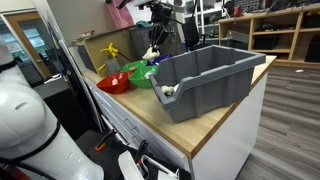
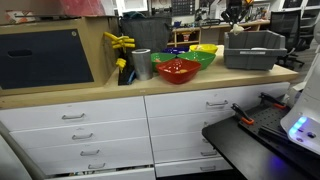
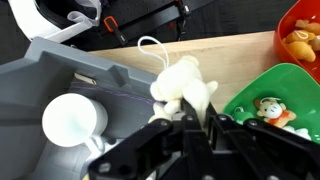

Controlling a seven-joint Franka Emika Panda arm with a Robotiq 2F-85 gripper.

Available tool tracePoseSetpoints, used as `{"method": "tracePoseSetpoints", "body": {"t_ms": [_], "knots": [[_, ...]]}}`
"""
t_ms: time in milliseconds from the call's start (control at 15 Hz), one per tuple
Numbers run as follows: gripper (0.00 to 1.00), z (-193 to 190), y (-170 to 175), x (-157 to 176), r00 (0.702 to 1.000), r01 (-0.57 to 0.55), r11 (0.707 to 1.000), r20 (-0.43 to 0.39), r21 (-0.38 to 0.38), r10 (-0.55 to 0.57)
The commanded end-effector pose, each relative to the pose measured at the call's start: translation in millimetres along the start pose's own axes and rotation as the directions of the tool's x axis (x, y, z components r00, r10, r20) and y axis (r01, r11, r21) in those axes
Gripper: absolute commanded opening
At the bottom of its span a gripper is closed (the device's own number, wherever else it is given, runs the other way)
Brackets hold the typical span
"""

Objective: Remove the white plush toy from the grey container and put it in the red bowl.

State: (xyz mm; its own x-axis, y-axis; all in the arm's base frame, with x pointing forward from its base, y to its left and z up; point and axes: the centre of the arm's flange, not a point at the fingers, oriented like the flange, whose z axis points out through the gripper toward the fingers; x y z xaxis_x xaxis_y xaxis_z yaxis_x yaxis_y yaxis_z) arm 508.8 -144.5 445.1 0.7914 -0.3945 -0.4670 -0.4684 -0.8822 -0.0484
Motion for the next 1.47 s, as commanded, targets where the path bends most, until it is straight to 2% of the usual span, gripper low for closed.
{"method": "tracePoseSetpoints", "body": {"t_ms": [0, 333, 733, 1133, 1400], "knots": [[0.03, 14.2, -21.4, -7.1, 0.999, 0.038, 0.999, 0.011, -0.001, -0.038], [0.03, 28.9, -84.6, -31.9, 0.992, 0.115, 0.992, 0.051, 0.058, -0.118], [0.03, 74.3, -128.4, -40.8, 0.974, 0.211, 0.977, 0.072, 0.036, -0.213], [0.03, 125.7, -167.9, -52.8, 0.961, 0.27, 0.962, 0.051, 0.032, -0.271], [0.03, 145.1, -192.7, -63.2, 0.958, 0.284, 0.955, 0.012, 0.085, -0.286]]}}
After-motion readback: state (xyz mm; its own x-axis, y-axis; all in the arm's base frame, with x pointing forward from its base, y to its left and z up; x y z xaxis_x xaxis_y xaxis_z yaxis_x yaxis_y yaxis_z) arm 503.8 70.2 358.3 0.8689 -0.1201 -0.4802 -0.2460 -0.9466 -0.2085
